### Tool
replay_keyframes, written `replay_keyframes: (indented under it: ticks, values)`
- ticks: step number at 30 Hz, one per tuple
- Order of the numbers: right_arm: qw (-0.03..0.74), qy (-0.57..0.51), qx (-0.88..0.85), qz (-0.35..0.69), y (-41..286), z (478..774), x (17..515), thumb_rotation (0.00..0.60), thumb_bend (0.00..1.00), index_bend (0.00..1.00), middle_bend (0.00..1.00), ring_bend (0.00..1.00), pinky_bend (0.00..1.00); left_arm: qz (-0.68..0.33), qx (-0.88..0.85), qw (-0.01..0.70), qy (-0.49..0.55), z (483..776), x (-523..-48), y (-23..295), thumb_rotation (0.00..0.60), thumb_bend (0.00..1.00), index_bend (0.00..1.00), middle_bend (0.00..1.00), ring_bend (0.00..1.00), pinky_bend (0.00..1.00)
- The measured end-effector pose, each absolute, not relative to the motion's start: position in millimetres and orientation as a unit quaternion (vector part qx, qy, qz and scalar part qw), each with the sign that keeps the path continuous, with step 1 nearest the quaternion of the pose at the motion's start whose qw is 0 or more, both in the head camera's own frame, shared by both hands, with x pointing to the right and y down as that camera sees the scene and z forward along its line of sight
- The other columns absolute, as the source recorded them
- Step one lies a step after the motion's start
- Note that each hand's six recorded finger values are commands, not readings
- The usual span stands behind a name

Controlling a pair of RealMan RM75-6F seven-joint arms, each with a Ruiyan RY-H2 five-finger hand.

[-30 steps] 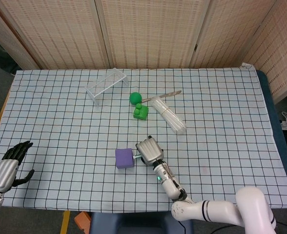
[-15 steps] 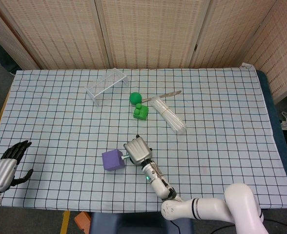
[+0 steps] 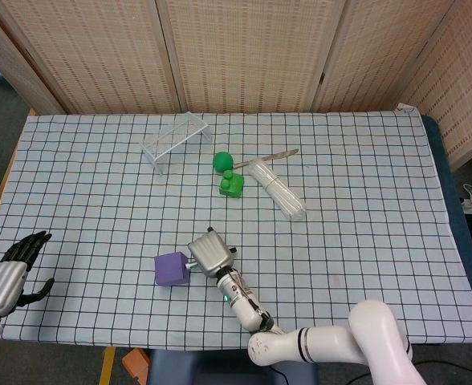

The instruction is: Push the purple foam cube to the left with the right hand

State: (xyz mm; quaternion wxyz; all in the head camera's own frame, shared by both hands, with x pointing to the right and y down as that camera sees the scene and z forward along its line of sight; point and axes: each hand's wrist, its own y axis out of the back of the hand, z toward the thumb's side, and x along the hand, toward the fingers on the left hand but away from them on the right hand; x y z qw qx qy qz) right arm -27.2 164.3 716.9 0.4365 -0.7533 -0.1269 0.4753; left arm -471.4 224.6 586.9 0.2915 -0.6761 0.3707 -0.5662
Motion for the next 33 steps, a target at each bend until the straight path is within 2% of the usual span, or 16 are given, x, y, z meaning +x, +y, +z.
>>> replay_keyframes:
  ticks: [17, 29, 33]
  values:
    - [0.421, -0.127, -0.763, 0.474, 163, 724, -53, 0.600, 0.41, 0.95, 0.76, 0.52, 0.33, -0.567, -0.676, 0.291, 0.370, 587, -473, 224, 0.600, 0.38, 0.00, 0.00, 0.00, 0.12]
    - [0.441, -0.132, -0.741, 0.489, 150, 714, -18, 0.600, 0.41, 0.95, 0.76, 0.52, 0.33, -0.568, -0.676, 0.295, 0.365, 588, -470, 226, 0.600, 0.38, 0.00, 0.00, 0.00, 0.12]
    - [0.440, -0.150, -0.722, 0.513, 143, 710, 25, 0.600, 0.41, 0.93, 0.76, 0.52, 0.33, -0.567, -0.676, 0.300, 0.364, 587, -468, 227, 0.600, 0.38, 0.00, 0.00, 0.00, 0.12]
